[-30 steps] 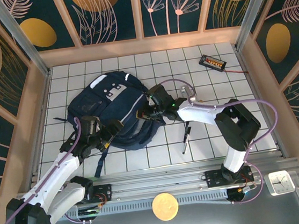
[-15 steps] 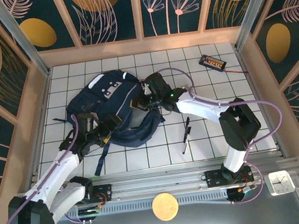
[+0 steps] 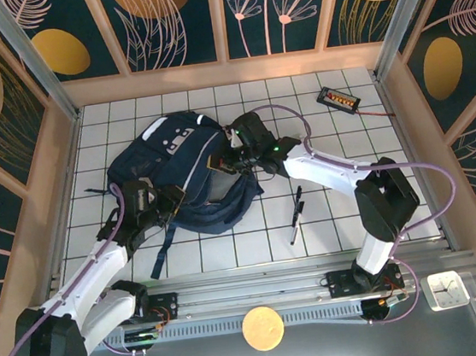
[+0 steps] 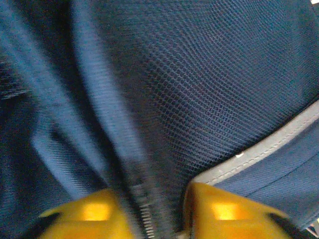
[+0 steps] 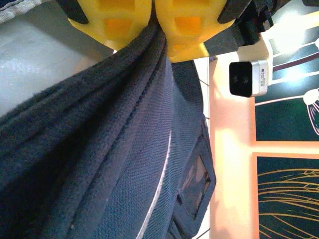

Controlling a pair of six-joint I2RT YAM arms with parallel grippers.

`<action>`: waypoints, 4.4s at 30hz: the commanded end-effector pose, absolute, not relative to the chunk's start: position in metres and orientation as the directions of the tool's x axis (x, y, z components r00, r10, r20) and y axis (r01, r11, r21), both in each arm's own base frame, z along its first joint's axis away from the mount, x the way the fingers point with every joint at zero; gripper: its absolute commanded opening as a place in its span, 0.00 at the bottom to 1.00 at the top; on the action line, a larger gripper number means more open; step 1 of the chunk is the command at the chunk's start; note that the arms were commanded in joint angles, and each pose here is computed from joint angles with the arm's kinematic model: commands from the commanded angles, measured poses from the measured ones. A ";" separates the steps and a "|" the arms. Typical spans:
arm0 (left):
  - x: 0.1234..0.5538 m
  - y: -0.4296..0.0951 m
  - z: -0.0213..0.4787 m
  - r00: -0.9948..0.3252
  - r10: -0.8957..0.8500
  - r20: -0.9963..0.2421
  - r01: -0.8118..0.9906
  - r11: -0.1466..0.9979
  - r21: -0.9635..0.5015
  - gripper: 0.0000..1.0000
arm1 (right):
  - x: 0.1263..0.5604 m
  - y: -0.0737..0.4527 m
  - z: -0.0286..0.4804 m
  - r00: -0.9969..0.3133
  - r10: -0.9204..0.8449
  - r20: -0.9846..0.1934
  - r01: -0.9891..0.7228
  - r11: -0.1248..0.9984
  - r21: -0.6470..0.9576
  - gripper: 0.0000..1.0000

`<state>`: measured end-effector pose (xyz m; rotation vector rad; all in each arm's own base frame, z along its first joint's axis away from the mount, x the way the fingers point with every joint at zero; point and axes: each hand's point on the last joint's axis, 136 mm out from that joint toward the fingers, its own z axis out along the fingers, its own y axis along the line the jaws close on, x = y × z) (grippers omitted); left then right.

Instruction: Pack the student bag

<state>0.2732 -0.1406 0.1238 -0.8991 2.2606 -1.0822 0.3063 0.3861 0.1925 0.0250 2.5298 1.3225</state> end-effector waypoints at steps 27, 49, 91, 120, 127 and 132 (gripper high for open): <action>0.289 -0.169 0.235 -0.678 -0.727 0.110 -0.191 0.029 -0.981 0.00 | 0.271 0.362 0.207 -0.734 -0.282 -0.618 -0.642 0.585 0.496 0.56; 0.289 -0.173 0.256 -0.700 -0.704 0.119 -0.178 0.010 -0.984 0.00 | 0.227 0.373 0.178 -0.771 -0.389 -0.503 -0.636 0.508 0.581 0.69; 0.292 -0.176 0.253 -0.707 -0.696 0.122 -0.191 0.022 -0.981 0.00 | 0.254 0.403 0.201 -0.705 -0.328 -0.629 -0.708 0.390 0.589 0.65; 0.291 -0.172 0.248 -0.702 -0.705 0.106 -0.198 0.050 -0.979 0.00 | 0.258 0.382 0.171 -0.648 -0.448 -0.616 -0.736 0.578 0.353 0.00; 0.285 -0.157 0.232 -0.678 -0.731 0.079 -0.228 0.108 -0.968 0.00 | 0.265 0.341 0.160 -0.685 -0.443 -0.579 -0.689 0.652 0.316 0.00; 0.282 -0.151 0.222 -0.672 -0.737 0.077 -0.244 0.122 -0.962 0.00 | 0.282 0.309 0.151 -0.704 -0.447 -0.553 -0.654 0.712 0.257 0.00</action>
